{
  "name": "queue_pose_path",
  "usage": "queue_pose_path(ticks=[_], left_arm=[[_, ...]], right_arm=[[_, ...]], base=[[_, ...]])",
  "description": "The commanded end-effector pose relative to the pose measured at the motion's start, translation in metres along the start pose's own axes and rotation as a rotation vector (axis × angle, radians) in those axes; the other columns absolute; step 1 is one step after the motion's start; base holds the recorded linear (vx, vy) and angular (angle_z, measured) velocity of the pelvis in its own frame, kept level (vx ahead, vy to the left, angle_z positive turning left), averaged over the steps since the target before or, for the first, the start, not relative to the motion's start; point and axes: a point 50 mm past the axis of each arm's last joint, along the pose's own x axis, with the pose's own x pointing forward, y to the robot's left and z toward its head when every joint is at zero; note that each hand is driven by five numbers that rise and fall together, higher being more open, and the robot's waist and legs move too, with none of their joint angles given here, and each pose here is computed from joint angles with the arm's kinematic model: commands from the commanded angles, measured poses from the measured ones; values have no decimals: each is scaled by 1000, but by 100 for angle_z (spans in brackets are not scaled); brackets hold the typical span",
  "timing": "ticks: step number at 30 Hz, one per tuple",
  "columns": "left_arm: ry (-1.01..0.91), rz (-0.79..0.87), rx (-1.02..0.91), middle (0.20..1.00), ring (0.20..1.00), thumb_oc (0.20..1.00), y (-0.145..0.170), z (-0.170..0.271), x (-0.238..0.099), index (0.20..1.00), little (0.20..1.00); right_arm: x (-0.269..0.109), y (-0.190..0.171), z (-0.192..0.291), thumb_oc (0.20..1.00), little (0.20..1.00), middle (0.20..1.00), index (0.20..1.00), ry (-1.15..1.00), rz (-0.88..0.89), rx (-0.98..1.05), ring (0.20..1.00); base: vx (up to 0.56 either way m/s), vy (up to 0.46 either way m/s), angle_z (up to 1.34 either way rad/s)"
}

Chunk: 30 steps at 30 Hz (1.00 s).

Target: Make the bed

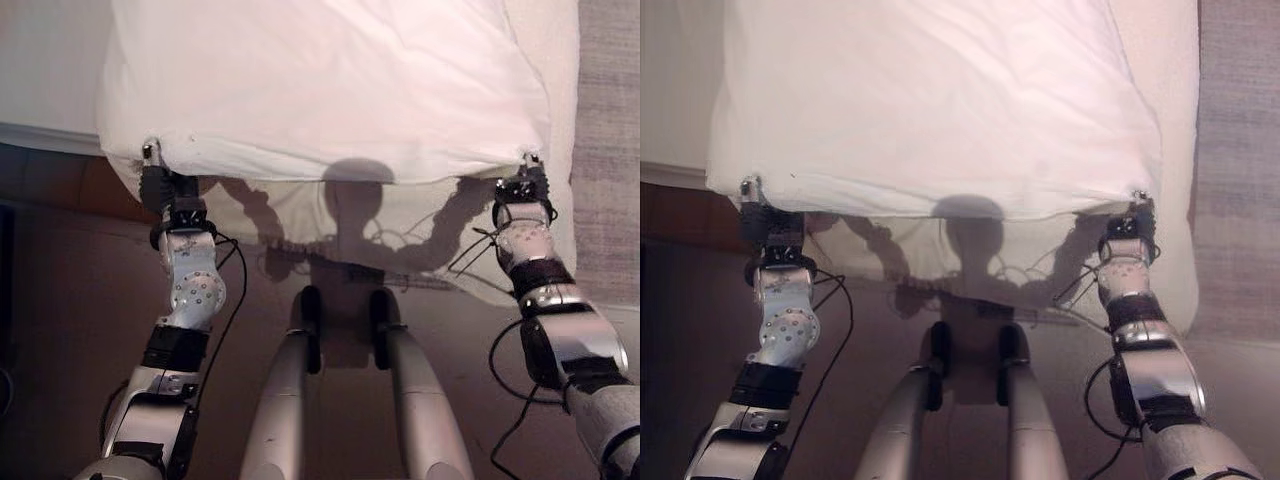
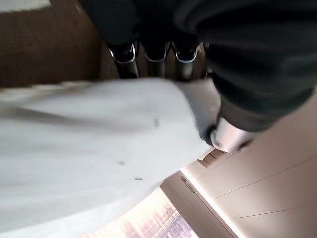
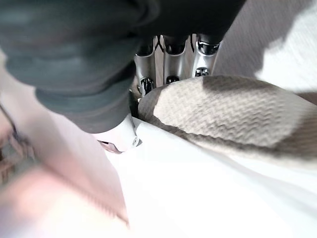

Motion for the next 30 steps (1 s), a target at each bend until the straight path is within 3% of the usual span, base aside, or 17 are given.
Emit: queue_pose_path(ticks=[1,11,16,20,21,27,30], left_arm=[[-96,-28,-5,1000,1000,1000,12,16,-7,1000,1000],[29,28,-87,1000,1000,1000,40,-8,-16,1000,1000],[183,-22,-112,1000,1000,1000,53,-28,-19,1000,1000],[183,-22,-112,1000,1000,1000,53,-28,-19,1000,1000],[264,-38,-41,1000,1000,1000,68,-33,-14,1000,1000],[346,31,26,1000,1000,1000,83,-47,-25,1000,1000],[436,66,33,1000,1000,1000,97,-62,-48,1000,1000]], right_arm=[[-18,-14,-7,200,200,200,200,-40,100,-23,200],[-60,-27,-14,200,200,200,200,-43,291,92,200],[-91,-16,-15,200,200,200,200,-9,480,146,200],[-91,-16,-15,200,200,200,200,-9,480,146,200],[-107,-1,0,200,200,200,200,-27,644,139,200],[-117,16,13,200,200,200,200,-58,746,134,200],[-122,29,17,200,200,200,200,-63,815,131,200]], base=[[0,0,0],[0,0,0],[-7,3,-2],[0,0,0],[0,0,0],[-6,-1,-17],[-5,-8,-1]])
